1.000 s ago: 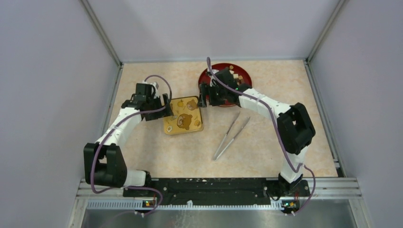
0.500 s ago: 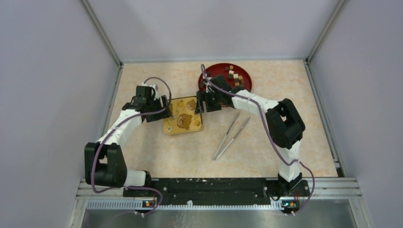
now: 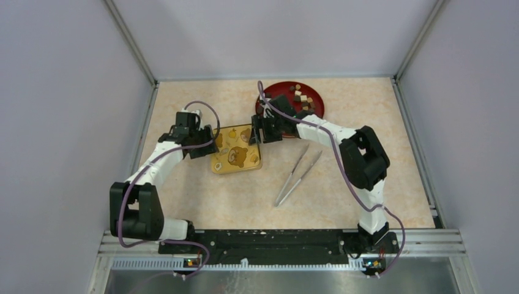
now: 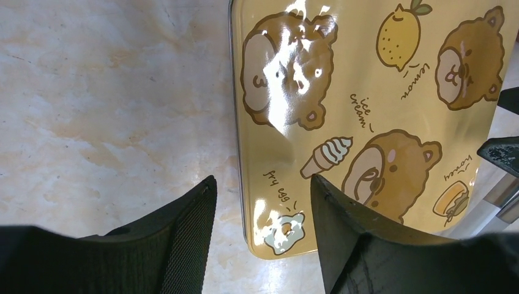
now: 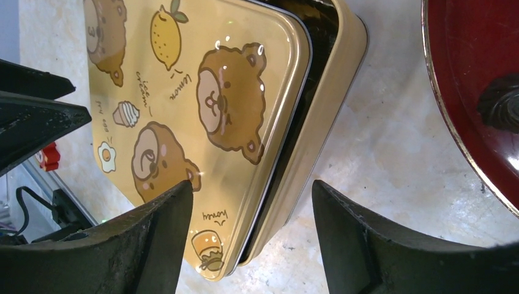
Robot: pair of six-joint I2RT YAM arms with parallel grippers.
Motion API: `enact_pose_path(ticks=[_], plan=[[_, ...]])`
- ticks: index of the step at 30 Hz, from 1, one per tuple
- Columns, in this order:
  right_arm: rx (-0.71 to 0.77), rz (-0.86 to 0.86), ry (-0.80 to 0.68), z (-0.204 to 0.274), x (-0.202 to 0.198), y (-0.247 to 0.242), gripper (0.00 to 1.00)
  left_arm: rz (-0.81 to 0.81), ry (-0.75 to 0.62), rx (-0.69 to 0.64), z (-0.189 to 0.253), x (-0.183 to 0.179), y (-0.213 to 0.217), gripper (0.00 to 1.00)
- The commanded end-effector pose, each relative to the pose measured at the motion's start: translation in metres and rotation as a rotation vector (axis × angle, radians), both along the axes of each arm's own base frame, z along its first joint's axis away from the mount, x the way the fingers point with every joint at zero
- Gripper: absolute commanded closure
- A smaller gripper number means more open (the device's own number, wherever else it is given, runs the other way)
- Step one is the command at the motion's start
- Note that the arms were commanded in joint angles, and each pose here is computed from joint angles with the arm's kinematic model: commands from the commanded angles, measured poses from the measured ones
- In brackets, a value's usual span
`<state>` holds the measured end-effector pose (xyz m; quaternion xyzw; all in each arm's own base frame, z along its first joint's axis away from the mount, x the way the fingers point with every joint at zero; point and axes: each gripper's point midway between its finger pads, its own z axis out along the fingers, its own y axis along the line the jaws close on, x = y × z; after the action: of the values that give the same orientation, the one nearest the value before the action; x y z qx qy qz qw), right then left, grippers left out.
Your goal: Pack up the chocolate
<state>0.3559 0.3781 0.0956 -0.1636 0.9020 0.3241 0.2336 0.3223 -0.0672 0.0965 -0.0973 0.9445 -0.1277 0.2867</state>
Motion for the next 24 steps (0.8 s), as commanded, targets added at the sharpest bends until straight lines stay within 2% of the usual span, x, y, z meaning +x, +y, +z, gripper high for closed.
enact_pose_path(ticks=[1, 4, 12, 15, 18, 24], plan=[[0.044, 0.015, -0.032, 0.016, 0.006, 0.015, 0.3, 0.014, -0.009, -0.009, -0.006, 0.005, 0.0, 0.4], [0.045, 0.014, -0.031, 0.016, 0.007, 0.015, 0.3, 0.0, 0.021, -0.033, -0.013, 0.005, -0.005, 0.46], [0.048, 0.015, -0.03, 0.017, 0.006, 0.016, 0.31, 0.006, 0.042, -0.045, -0.018, 0.006, -0.007, 0.49], [0.049, 0.013, -0.029, 0.016, 0.007, 0.016, 0.31, 0.0, 0.032, -0.064, -0.015, 0.008, -0.01, 0.64], [0.054, 0.014, -0.029, 0.017, 0.006, 0.016, 0.32, -0.008, 0.02, -0.087, -0.012, 0.013, -0.015, 0.72], [0.06, 0.011, -0.031, 0.019, 0.007, 0.017, 0.34, -0.003, 0.006, -0.081, -0.007, 0.026, -0.015, 0.73]])
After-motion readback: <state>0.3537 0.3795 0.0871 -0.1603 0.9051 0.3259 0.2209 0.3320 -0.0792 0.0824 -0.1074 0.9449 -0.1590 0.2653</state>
